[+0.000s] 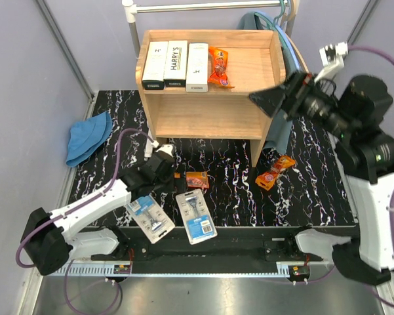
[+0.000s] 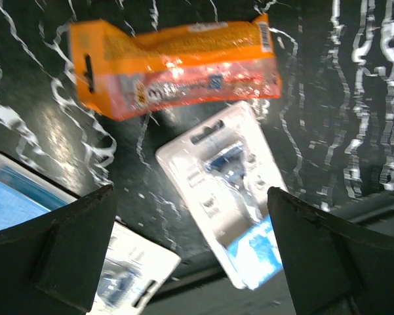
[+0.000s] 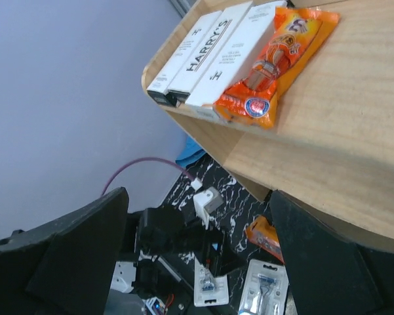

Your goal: Place and organize the shaving razors onto the shelf

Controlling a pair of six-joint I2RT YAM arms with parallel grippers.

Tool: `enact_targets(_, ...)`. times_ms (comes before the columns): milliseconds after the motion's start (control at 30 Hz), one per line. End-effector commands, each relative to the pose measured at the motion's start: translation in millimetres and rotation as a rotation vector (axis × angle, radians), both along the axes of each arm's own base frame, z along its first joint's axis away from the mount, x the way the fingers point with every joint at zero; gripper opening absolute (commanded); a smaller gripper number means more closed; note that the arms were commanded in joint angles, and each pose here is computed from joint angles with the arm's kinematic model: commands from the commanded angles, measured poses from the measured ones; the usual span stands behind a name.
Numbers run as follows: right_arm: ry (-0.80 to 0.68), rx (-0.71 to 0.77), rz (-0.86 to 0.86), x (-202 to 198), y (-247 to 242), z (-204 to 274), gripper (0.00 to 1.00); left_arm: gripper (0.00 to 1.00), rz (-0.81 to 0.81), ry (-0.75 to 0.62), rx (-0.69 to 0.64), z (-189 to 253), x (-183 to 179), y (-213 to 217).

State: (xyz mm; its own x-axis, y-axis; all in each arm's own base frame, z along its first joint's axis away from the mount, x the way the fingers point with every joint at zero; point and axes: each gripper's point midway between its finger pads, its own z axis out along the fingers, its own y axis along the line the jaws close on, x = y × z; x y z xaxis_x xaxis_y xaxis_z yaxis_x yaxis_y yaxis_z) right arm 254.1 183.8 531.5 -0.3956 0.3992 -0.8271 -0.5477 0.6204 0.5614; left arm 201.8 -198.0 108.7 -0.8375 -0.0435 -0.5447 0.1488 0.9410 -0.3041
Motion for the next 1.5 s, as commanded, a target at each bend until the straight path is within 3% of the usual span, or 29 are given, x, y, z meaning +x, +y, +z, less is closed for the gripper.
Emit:
enact_targets(0,0.049,0.016,-0.028,-11,-7,-36,1.0,0.99,-0.1,-0.151,0.124,18,25,-6)
enact_targets(200,0.115,0.052,-0.031,-36,-14,-73,1.0,0.99,-0.29,-0.239,0.242,12,30,-35)
enact_targets(400,0.154,0.072,-0.036,-57,-20,-99,1.0,0.99,-0.433,-0.238,0.343,-11,34,-62)
enact_targets(700,0.186,0.099,-0.025,-84,-26,-121,1.0,0.98,-0.405,-0.205,0.552,-51,63,-62)
enact_targets(833,0.201,0.113,-0.024,-93,-28,-128,1.0,0.96,-0.389,-0.181,0.579,-67,66,-64)
enact_targets(933,0.207,0.114,-0.017,-98,-29,-132,1.0,0.88,-0.4,-0.153,0.568,-77,65,-70)
enact_targets(1100,0.215,0.109,-0.004,-101,-28,-134,1.0,0.55,-0.435,-0.117,0.592,-92,67,-77)
enact_targets(1167,0.221,0.109,0.0,-102,-27,-135,1.0,0.49,-0.447,-0.111,0.594,-92,68,-80)
enact_targets(1267,0.219,0.109,0.0,-103,-28,-136,1.0,0.28,-0.455,-0.097,0.597,-95,66,-81)
enact_targets(1300,0.222,0.11,0.0,-103,-28,-137,1.0,0.1,-0.452,-0.093,0.597,-95,66,-80)
enact_targets(1333,0.225,0.112,0.001,-103,-27,-138,1.0,0.02,-0.45,-0.091,0.597,-96,65,-79)
enact_targets(1467,0.228,0.111,-0.004,-105,-29,-141,1.0,0.0,-0.431,-0.097,0.58,-89,63,-78)
